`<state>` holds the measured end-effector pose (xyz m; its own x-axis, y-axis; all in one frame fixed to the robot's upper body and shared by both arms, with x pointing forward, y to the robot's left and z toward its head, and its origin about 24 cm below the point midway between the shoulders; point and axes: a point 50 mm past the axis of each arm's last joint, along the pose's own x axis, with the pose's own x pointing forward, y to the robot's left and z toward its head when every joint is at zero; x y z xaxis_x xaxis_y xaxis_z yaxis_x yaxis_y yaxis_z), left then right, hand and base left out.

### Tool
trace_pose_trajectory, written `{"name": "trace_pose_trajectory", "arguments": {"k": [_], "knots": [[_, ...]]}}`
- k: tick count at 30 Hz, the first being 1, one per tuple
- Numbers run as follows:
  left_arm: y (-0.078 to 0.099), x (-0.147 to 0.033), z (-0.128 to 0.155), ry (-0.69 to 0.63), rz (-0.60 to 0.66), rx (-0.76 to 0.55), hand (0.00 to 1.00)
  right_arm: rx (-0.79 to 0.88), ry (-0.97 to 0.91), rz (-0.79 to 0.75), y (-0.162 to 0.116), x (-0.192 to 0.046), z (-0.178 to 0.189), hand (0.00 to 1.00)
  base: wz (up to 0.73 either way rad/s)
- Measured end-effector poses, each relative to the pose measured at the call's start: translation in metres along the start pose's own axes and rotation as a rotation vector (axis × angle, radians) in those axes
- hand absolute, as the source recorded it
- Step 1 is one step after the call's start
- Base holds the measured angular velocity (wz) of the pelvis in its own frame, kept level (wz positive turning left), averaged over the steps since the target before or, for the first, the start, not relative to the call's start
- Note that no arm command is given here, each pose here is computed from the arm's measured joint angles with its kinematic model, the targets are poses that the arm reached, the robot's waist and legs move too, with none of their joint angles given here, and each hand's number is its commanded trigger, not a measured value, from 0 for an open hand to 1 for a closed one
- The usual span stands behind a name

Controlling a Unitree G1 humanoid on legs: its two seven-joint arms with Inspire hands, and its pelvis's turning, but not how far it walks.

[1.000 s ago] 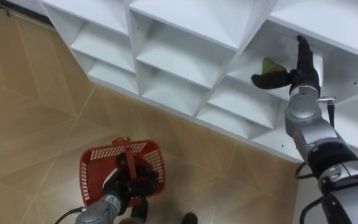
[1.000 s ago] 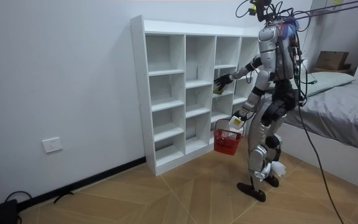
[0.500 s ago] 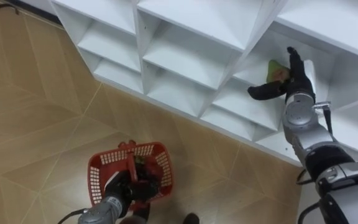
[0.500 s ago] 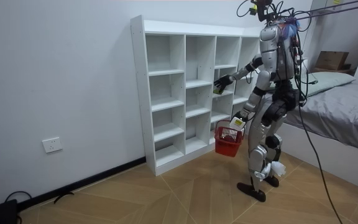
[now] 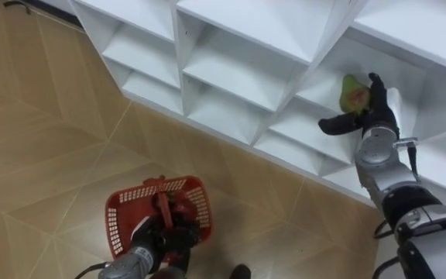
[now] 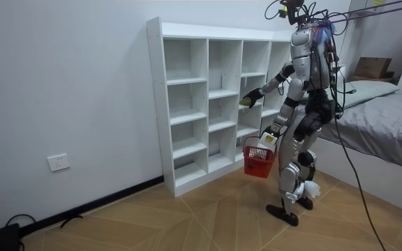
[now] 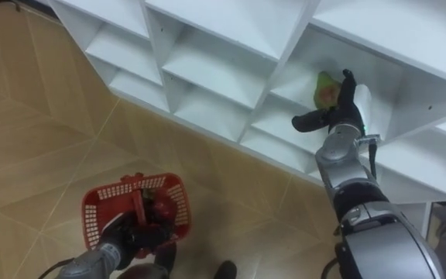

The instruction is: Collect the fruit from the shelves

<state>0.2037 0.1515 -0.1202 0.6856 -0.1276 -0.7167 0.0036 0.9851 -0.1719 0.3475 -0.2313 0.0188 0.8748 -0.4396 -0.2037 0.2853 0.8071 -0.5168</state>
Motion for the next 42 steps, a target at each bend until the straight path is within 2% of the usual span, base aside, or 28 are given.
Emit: {"name": "trace_pose_trajectory", "arguments": {"k": [7, 8, 11, 12, 14, 42], "knots": [[0.0, 0.0, 0.001, -0.002, -0.002, 0.004, 1.0, -0.005, 0.021, 0.0, -0.001, 0.0, -0.005, 0.02, 0.0], [-0.001, 0.0, 0.001, -0.001, -0.006, 0.009, 1.0, -0.005, 0.022, 0.0, -0.001, 0.0, -0.005, 0.38, 0.04], [-0.001, 0.0, 0.001, 0.001, -0.009, 0.019, 1.0, -0.004, 0.021, 0.0, -0.001, 0.0, -0.005, 0.89, 0.04], [-0.001, 0.0, 0.001, 0.003, -0.009, 0.02, 1.0, -0.004, 0.018, -0.001, -0.001, 0.0, -0.004, 0.97, 0.0], [0.0, 0.0, 0.0, 0.005, -0.008, 0.021, 1.0, -0.002, 0.016, -0.002, -0.001, 0.0, -0.003, 1.0, 0.0], [0.001, -0.001, -0.004, 0.022, -0.004, 0.027, 1.0, 0.014, -0.028, -0.058, -0.008, 0.004, 0.01, 1.0, 0.01]]}}
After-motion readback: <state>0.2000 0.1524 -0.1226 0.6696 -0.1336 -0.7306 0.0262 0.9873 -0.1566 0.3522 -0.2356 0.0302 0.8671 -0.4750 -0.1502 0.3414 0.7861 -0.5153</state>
